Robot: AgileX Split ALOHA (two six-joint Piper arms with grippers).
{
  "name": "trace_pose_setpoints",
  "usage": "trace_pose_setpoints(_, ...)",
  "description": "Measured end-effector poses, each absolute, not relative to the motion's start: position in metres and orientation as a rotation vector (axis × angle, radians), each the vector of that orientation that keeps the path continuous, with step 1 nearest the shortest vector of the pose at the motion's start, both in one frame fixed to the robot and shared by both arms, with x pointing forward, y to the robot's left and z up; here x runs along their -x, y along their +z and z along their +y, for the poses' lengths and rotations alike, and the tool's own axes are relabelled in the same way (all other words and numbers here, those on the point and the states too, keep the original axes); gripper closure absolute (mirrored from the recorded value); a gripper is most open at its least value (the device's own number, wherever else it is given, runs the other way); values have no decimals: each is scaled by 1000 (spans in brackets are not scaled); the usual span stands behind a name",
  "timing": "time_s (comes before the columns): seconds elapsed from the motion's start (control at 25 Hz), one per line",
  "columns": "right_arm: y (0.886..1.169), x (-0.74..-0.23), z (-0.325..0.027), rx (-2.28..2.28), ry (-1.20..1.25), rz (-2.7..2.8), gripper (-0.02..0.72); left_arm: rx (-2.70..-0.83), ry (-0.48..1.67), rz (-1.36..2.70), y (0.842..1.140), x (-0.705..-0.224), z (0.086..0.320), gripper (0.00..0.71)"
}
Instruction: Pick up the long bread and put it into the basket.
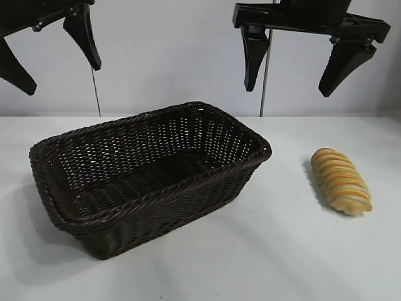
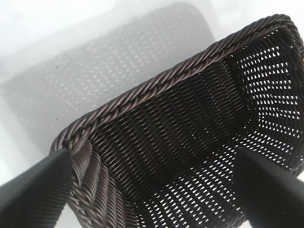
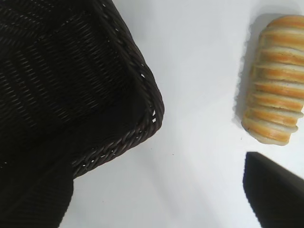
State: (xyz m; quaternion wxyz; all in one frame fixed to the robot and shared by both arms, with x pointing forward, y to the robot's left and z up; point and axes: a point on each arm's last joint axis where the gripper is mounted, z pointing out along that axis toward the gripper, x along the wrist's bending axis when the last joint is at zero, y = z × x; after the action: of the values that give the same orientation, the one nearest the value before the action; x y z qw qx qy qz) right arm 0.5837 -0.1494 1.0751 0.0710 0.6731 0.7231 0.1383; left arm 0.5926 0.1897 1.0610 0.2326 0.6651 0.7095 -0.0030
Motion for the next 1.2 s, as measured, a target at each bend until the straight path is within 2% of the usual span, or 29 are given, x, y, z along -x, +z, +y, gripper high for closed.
trace_pose_setpoints(0.56,1075,-584,-149,-2020,418,2176,8,-1808,20,1940,1062,-595,190,52)
trace_pose_setpoints(0.8,1075,-584,-149,-2010,417,2184,8,-1857,81,2017,1061,-574,203,52)
trace_pose_setpoints(0.96,1075,-584,-149,-2012,418,2187,8,-1819,90,2099,1047,-545,213,52)
trace_pose_setpoints(1.2,1075,-583,-149,-2010,421,2193,8,-1752,14,2204,1006,-530,215,52)
